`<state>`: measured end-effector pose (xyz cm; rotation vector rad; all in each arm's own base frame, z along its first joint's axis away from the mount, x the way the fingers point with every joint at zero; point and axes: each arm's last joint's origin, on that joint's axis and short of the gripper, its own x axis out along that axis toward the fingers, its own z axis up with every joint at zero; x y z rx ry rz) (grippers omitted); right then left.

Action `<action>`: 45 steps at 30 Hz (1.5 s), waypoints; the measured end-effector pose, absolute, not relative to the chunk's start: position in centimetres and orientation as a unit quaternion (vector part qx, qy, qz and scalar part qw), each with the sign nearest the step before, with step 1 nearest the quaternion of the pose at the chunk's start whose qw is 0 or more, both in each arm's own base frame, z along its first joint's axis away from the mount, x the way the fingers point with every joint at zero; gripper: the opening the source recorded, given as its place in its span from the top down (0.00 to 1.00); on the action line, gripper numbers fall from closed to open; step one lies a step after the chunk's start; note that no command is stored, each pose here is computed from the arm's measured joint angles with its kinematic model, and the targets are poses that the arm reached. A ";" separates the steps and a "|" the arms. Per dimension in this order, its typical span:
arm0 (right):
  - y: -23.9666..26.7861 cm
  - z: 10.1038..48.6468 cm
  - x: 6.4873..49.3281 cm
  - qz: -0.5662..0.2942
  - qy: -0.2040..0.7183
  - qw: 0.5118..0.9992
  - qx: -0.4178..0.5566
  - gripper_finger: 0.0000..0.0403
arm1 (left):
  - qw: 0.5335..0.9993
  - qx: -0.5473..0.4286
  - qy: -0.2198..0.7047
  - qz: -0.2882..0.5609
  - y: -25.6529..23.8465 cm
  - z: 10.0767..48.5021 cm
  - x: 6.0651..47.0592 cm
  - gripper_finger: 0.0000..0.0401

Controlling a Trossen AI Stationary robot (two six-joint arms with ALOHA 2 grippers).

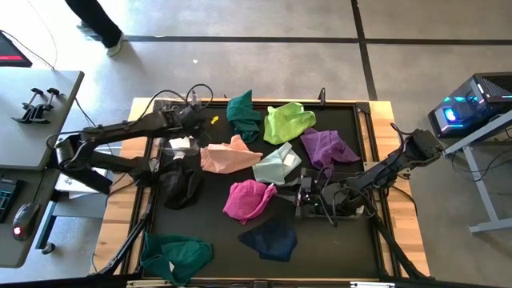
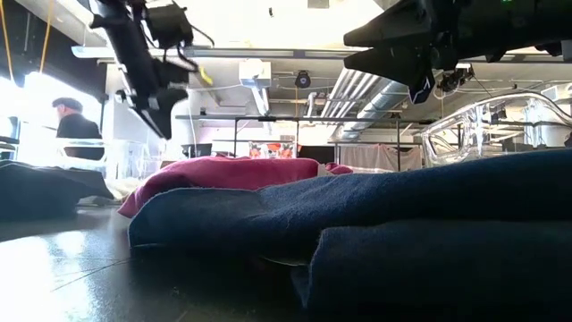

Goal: Sort towels by color in basket
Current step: Adjust the left transparent bin, then put the pink towel into the left transparent bin

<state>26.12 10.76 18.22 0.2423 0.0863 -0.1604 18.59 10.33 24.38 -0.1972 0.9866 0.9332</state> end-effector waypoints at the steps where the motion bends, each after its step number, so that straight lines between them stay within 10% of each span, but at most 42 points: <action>1: 10.7 18.2 26.1 -0.081 0.043 0.988 0.121 0.63 | 0.783 -0.089 0.446 0.424 9.9 24.8 18.5 0.75; 14: 9.8 20.1 26.2 -0.034 0.019 0.993 0.116 0.63 | 0.935 -0.002 0.308 0.174 0.6 27.9 22.2 0.75; 24: 9.4 21.1 25.8 -0.010 0.011 0.995 0.094 0.63 | 0.943 0.125 0.307 0.023 -11.9 23.1 25.0 0.75; 45: 10.7 20.8 25.5 0.014 0.020 0.995 0.093 0.63 | 0.908 -0.094 0.373 0.166 -7.2 10.3 32.9 0.37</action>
